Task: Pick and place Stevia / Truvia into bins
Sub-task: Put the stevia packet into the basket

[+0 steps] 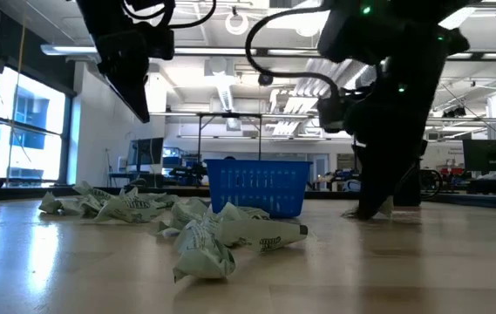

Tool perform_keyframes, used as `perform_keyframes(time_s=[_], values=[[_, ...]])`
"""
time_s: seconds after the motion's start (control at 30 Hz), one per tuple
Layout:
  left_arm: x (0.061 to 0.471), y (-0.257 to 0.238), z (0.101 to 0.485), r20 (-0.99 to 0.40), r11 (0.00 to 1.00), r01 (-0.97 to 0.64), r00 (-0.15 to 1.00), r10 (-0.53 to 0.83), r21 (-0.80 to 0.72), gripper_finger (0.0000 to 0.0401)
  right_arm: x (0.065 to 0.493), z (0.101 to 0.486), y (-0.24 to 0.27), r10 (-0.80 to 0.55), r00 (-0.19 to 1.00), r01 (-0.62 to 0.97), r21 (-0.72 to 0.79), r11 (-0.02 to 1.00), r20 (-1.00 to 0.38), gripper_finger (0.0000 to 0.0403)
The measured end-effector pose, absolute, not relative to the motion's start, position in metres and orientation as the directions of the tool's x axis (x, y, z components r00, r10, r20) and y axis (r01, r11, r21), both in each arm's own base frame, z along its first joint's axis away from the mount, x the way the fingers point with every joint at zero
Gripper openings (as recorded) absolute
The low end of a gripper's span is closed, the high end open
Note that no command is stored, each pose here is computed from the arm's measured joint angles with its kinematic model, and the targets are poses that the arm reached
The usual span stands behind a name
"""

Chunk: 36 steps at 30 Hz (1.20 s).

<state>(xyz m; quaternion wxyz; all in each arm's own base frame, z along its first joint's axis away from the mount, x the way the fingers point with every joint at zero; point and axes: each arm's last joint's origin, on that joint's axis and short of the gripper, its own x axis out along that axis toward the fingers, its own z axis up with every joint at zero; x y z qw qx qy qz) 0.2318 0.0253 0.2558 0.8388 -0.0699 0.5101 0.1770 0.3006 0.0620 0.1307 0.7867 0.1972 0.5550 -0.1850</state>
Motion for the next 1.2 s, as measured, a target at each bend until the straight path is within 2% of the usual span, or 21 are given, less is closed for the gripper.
perform_keyframes(time_s=[0.07, 0.2, 0.3, 0.4, 0.47, 0.57, 0.7, 0.8, 0.93, 1.0, 1.1, 1.2], values=[[0.231, 0.025, 0.255, -0.885, 0.928, -0.368, 0.409, 0.225, 0.066, 0.0129, 0.303, 0.144, 0.055, -0.063, 0.337, 0.499, 0.122, 0.858, -0.939, 0.0013], [0.227, 0.026, 0.253, -0.908, 0.932, -0.359, 0.374, 0.187, 0.044, 0.0129, 0.313, 0.195, 0.033, -0.110, 0.451, 0.519, 0.160, 0.840, -0.886, 0.0026], [0.223, 0.029, 0.252, -0.926, 0.926, -0.376, 0.337, 0.172, 0.036, 0.0129, 0.319, 0.220, 0.017, -0.167, 0.485, 0.506, 0.120, 0.854, -0.858, 0.0009], [0.220, 0.033, 0.252, -0.933, 0.918, -0.396, 0.315, 0.172, 0.036, 0.0129, 0.339, 0.243, 0.003, -0.093, 0.619, 0.390, 0.202, 0.899, -0.780, 0.0012], [0.218, 0.033, 0.254, -0.932, 0.920, -0.391, 0.322, 0.164, 0.027, 0.0129, 0.351, 0.240, -0.004, -0.014, 0.640, 0.325, 0.254, 0.911, -0.769, 0.0029], [0.214, 0.031, 0.259, -0.927, 0.928, -0.373, 0.346, 0.147, 0.008, 0.0129, 0.365, 0.224, -0.010, 0.030, 0.603, 0.325, 0.281, 0.903, -0.797, 0.0067], [0.210, 0.029, 0.264, -0.921, 0.935, -0.351, 0.379, 0.088, -0.055, 0.0129, 0.376, 0.226, -0.010, 0.044, 0.609, 0.322, 0.298, 0.899, -0.792, 0.0131], [0.209, 0.029, 0.264, -0.921, 0.933, -0.354, 0.380, 0.087, -0.058, 0.0129, 0.374, 0.224, -0.010, 0.039, 0.547, 0.344, 0.268, 0.900, -0.836, 0.0185], [0.209, 0.028, 0.255, -0.919, 0.926, -0.366, 0.389, 0.059, -0.096, 0.0129, 0.360, 0.241, -0.005, -0.102, 0.481, 0.376, 0.100, 0.921, -0.871, 0.0249], [0.210, 0.027, 0.241, -0.921, 0.903, -0.407, 0.387, 0.032, -0.139, 0.0129, 0.348, 0.244, 0.001, -0.185, 0.407, 0.391, -0.012, 0.920, -0.895, 0.0272], [0.209, 0.026, 0.216, -0.928, 0.866, -0.461, 0.372, -0.009, -0.193, 0.0129, 0.333, 0.240, 0.010, -0.223, 0.275, 0.385, -0.106, 0.917, -0.935, 0.0291], [0.211, 0.021, 0.200, -0.928, 0.911, -0.381, 0.373, -0.006, -0.159, 0.0129, 0.323, 0.235, 0.021, -0.214, 0.207, 0.328, -0.138, 0.935, -0.955, 0.0295]])
